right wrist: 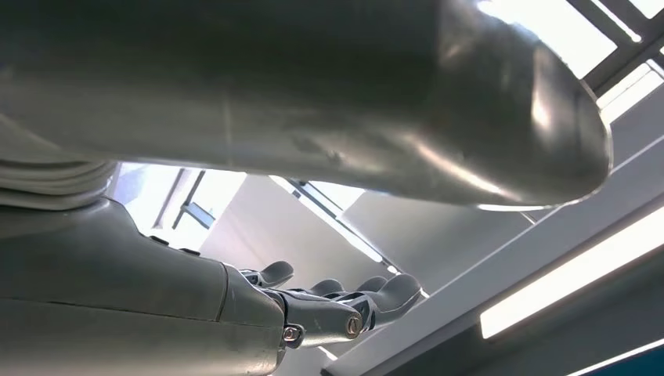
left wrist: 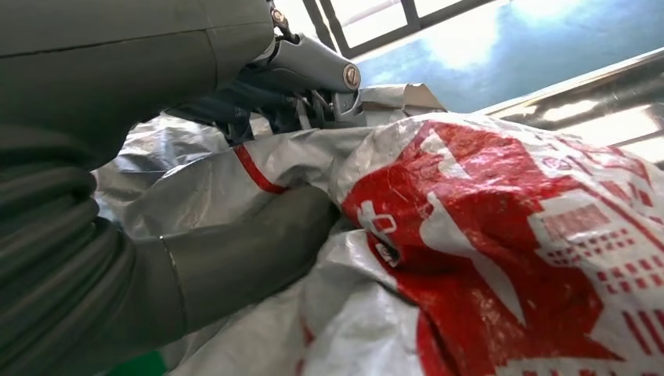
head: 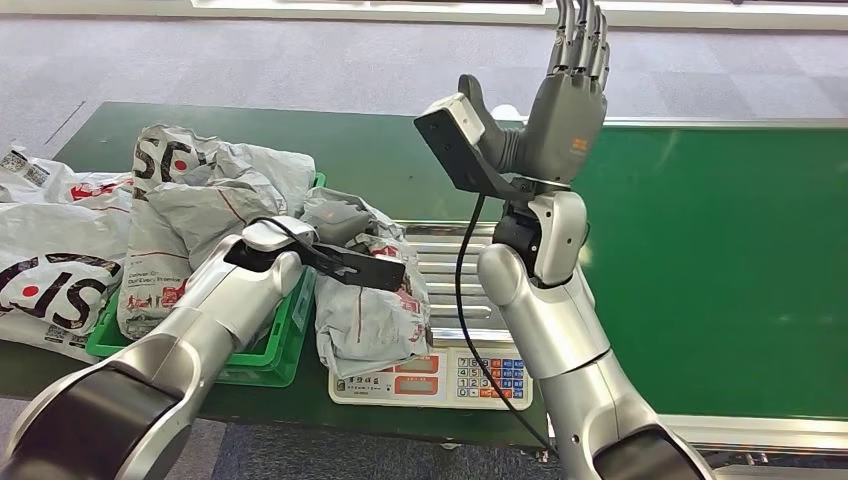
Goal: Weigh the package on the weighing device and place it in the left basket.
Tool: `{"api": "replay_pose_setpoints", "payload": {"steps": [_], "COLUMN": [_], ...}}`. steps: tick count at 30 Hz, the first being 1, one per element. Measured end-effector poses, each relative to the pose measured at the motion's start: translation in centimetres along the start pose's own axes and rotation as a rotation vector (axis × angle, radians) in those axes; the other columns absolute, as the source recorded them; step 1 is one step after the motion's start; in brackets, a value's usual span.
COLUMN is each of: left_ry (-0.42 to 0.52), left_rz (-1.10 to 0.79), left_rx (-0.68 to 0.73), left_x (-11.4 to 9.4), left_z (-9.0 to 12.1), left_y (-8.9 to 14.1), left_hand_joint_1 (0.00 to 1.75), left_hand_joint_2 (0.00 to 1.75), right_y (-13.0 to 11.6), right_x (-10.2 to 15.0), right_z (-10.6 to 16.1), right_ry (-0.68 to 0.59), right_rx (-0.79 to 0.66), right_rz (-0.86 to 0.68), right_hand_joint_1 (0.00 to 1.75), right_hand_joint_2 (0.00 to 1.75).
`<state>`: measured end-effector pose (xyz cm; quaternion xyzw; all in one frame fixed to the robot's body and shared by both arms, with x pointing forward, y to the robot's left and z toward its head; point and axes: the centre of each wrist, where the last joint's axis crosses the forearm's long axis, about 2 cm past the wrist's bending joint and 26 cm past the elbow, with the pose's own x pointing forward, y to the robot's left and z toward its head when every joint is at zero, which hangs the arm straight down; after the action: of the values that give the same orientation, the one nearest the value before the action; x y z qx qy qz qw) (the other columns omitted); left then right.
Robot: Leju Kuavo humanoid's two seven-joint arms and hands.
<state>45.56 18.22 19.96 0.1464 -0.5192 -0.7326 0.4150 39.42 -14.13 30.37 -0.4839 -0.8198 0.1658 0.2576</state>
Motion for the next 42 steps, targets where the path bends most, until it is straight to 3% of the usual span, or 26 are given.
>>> {"api": "replay_pose_setpoints", "payload": {"steps": [7, 11, 13, 19, 25, 28, 33, 38, 39, 41, 42], "left_ry": [-0.008, 0.030, 0.078, 0.364, 0.422, 0.514, 0.766, 0.900, 0.918, 0.950, 0.965], "left_rz": [0.001, -0.050, -0.102, -0.351, -0.436, -0.459, -0.393, -0.356, -0.349, -0.335, -0.328], "left_rx": [0.034, 0.187, 0.299, 0.747, 0.889, 0.949, 0.872, 0.681, 0.649, 0.594, 0.571], "left_x": [0.3, 0.4, 0.5, -0.1, -0.7, -1.2, -3.8, -7.0, -7.5, -8.1, -8.4], "left_z": [-0.2, -0.1, 0.1, 2.6, 4.9, 5.7, 7.3, 7.4, 7.3, 7.2, 7.1], "left_y": [0.1, 0.9, 1.8, 7.2, 10.2, 10.9, 11.2, 8.1, 7.3, 6.0, 5.5], "left_hand_joint_1": [1.75, 1.75, 1.75, 1.75, 1.75, 1.75, 1.75, 1.75, 1.60, 0.96, 0.55], "left_hand_joint_2": [1.75, 1.75, 1.75, 1.75, 1.75, 1.75, 1.75, 1.75, 1.75, 1.75, 1.75], "right_y": [-0.1, -0.5, -0.9, -1.7, -2.0, -2.0, -1.8, -1.6, -1.6, -1.5, -1.5], "right_x": [-0.4, -0.8, -1.1, -1.8, -2.0, -2.0, -1.7, -1.2, -1.1, -1.0, -1.0], "right_z": [0.7, 1.0, 1.3, 2.4, 2.6, 2.6, 2.7, 2.4, 2.4, 2.3, 2.3], "right_ry": [0.025, 0.040, 0.047, 0.062, 0.064, 0.061, 0.050, 0.051, 0.050, 0.050, 0.050], "right_rx": [0.014, 0.015, 0.012, 0.002, -0.009, -0.011, -0.016, -0.001, 0.000, 0.002, 0.003], "right_rz": [0.003, 0.017, 0.026, 0.045, 0.052, 0.053, 0.053, 0.043, 0.042, 0.042, 0.042], "right_hand_joint_1": [0.00, 0.00, 0.00, 0.00, 0.00, 0.00, 0.00, 0.00, 0.00, 0.00, 0.00], "right_hand_joint_2": [0.00, 0.00, 0.00, 0.00, 0.00, 0.00, 0.00, 0.00, 0.00, 0.00, 0.00]}}
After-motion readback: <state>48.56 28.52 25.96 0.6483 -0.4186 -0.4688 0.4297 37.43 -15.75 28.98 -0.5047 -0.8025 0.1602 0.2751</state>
